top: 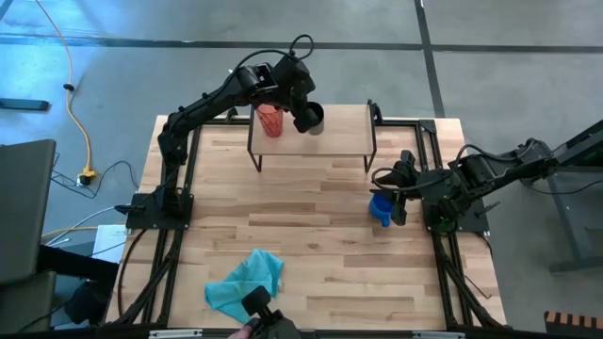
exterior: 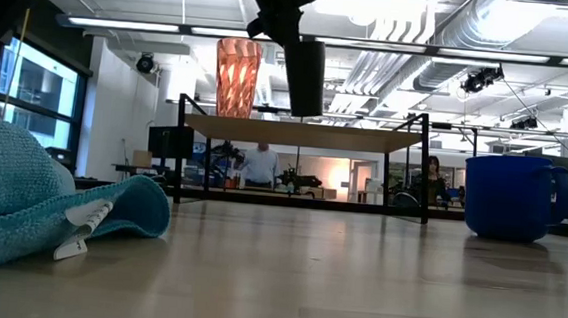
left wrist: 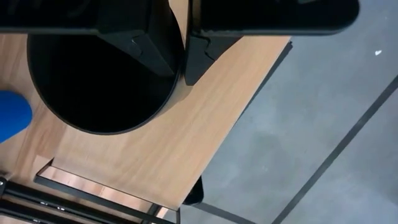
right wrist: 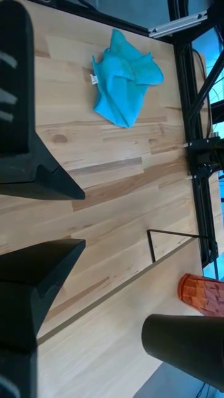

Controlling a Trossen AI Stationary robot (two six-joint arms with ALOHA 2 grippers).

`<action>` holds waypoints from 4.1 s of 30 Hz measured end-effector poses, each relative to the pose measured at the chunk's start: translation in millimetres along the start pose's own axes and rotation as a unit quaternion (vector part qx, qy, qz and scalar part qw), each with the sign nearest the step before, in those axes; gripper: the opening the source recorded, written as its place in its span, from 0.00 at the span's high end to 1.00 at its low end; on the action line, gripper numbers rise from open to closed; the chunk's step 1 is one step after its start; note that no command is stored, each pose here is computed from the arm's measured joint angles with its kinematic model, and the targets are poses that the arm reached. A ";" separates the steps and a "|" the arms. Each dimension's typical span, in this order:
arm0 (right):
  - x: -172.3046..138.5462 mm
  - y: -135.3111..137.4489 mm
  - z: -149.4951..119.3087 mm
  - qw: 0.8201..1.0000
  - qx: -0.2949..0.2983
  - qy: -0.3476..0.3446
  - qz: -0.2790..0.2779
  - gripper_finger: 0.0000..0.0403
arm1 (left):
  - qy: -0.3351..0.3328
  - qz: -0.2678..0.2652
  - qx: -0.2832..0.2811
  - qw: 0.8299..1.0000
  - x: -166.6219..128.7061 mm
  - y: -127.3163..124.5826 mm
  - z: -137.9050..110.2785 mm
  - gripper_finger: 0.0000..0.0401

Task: Stack small to large cups/mugs on shelf
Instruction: Put the black cup on the shelf

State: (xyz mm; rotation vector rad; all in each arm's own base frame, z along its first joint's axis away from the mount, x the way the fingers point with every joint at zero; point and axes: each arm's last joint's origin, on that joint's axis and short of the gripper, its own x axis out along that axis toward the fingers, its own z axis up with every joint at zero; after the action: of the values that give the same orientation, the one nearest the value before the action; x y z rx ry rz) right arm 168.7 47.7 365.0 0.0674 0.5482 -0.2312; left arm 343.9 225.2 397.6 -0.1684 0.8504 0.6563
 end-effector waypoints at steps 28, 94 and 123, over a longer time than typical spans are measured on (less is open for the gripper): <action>0.3 0.3 0.3 1.000 0.012 -0.001 0.000 0.74 | 0.043 0.000 -0.002 0.999 23.5 4.4 -6.0 0.96; 0.2 -0.3 -1.8 1.000 0.000 0.009 -0.003 0.74 | 0.033 -0.006 -0.004 0.999 23.7 4.1 -4.3 0.96; 0.1 -0.4 -1.8 1.000 0.001 0.008 -0.003 0.74 | 0.048 0.007 -0.005 0.999 23.4 4.6 -7.2 0.66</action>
State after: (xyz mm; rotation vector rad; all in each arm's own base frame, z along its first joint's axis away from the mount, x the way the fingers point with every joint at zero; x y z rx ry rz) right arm 167.9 47.5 363.5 0.0689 0.5649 -0.2364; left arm 347.7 237.1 376.0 -0.2044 0.9421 0.6686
